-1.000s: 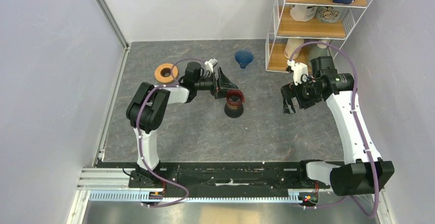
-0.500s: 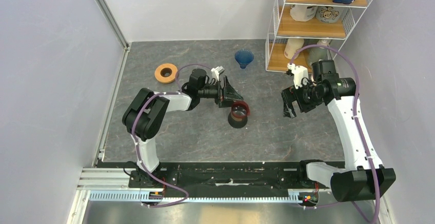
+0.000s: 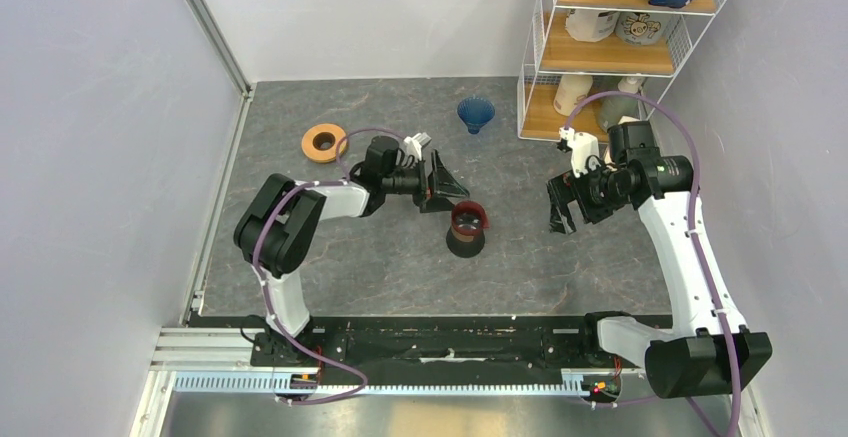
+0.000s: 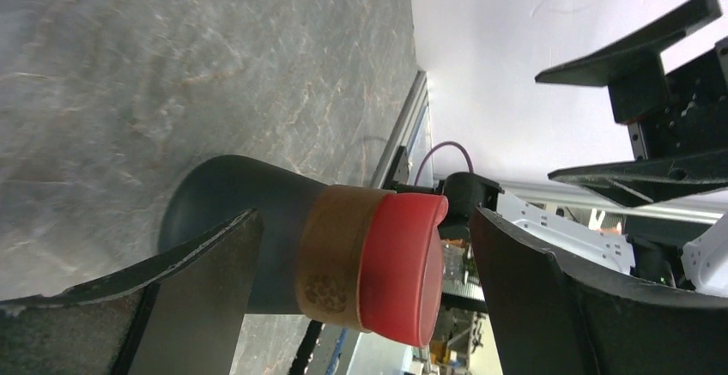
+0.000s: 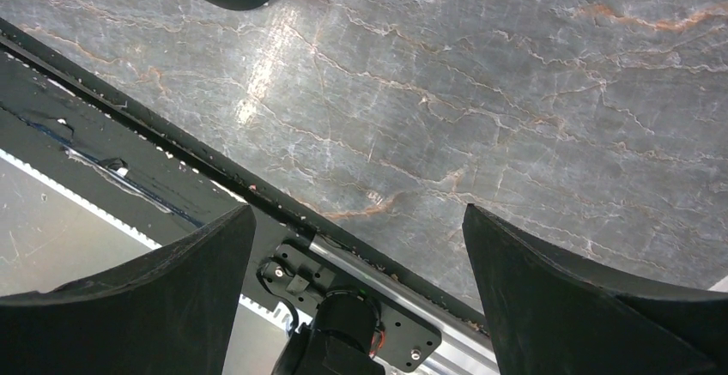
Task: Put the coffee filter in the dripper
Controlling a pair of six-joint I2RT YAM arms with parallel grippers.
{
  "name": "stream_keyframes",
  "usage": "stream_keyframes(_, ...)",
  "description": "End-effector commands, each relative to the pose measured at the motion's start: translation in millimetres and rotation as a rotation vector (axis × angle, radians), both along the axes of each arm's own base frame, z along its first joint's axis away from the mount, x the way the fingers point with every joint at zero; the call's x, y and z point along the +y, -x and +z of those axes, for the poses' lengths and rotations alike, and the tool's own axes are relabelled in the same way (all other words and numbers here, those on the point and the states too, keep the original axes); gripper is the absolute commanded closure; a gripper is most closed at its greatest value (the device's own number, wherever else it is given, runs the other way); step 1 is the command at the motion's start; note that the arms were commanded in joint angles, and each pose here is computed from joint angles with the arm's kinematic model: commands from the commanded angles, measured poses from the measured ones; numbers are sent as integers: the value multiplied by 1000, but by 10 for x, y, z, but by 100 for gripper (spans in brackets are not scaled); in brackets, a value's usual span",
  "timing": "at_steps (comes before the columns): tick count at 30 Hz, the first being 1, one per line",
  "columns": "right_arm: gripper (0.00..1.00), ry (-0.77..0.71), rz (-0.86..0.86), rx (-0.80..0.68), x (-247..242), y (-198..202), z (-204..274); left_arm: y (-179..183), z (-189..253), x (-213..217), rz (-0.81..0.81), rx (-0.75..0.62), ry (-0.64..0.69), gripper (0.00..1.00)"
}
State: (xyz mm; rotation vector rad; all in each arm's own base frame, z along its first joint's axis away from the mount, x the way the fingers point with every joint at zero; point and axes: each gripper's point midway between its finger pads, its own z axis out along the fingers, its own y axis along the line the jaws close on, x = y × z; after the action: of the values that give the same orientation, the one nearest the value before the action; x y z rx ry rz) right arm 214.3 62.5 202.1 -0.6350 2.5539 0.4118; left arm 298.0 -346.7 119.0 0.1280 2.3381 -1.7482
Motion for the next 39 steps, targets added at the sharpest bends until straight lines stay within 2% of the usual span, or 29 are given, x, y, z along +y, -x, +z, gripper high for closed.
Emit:
stream_keyframes(1,1,-39,39,-41,84,-37,56,-313,367,236,91,-140,19,2)
stream_keyframes(4,1,-58,45,-66,119,-94,95,-487,607,527,135,-210,-49,2)
stream_keyframes(7,1,-87,42,-90,166,-171,128,-721,809,1087,225,-314,-191,2)
stream_keyframes(12,1,-137,8,-86,241,-331,110,-1020,845,2226,461,-247,-407,2)
stream_keyframes(14,1,-142,-38,-91,234,-424,78,-1091,781,2618,525,-214,-446,2)
stream_keyframes(17,1,-128,-180,-122,144,-617,18,-1160,626,2977,607,-149,-481,4)
stream_keyframes(22,1,-160,-210,-98,190,-679,-34,-1319,270,3463,805,-51,-413,11)
stream_keyframes(24,1,-178,-194,-76,235,-678,-34,-1393,170,3565,849,-58,-395,12)
stream_keyframes(28,1,-171,-190,-62,232,-763,-21,-1490,-57,3685,889,-61,-400,14)
stream_keyframes(35,1,-212,-80,-4,357,-703,4,-1697,-346,3898,1014,-52,-241,16)
stream_keyframes(39,1,-266,8,-51,465,-667,111,-1794,-448,3921,1033,-57,-201,18)
